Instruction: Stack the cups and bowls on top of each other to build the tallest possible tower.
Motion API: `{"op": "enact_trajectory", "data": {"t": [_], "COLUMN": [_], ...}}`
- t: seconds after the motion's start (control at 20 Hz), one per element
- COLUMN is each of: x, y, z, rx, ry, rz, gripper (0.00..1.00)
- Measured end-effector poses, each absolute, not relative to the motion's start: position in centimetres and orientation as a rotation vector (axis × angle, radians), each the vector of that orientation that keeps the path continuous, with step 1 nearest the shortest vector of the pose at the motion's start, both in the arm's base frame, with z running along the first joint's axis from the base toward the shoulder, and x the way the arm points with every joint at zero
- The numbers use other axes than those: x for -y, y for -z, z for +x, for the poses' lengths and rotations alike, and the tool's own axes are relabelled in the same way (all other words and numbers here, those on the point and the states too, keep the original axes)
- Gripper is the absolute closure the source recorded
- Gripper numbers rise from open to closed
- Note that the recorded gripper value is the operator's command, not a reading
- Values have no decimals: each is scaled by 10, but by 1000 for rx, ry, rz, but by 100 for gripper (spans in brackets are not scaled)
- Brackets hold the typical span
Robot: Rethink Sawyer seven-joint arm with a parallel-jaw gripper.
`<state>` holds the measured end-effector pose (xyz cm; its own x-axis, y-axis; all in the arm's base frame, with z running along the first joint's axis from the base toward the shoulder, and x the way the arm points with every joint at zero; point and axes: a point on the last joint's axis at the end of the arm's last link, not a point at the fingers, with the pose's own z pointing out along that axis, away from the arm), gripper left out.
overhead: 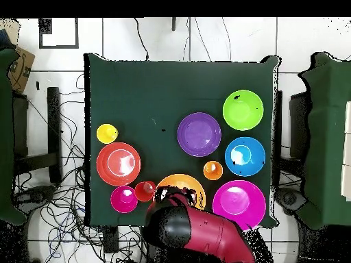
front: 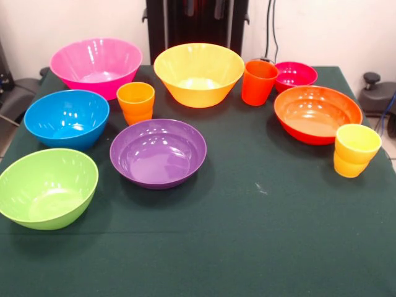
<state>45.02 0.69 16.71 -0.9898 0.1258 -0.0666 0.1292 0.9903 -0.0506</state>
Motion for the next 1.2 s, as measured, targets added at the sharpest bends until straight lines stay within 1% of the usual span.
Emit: {"op": "enact_trajectory", "data": {"t": [0.5, 0.75, 1.2], "x": [-24, -33, -59], "y": [-162, -154, -121], "z": [456, 454, 444], "rx": [-3070, -3087, -3090], "ry": [49, 35, 5], "rz": [34, -34, -160], "gripper": [0, 0, 0]}}
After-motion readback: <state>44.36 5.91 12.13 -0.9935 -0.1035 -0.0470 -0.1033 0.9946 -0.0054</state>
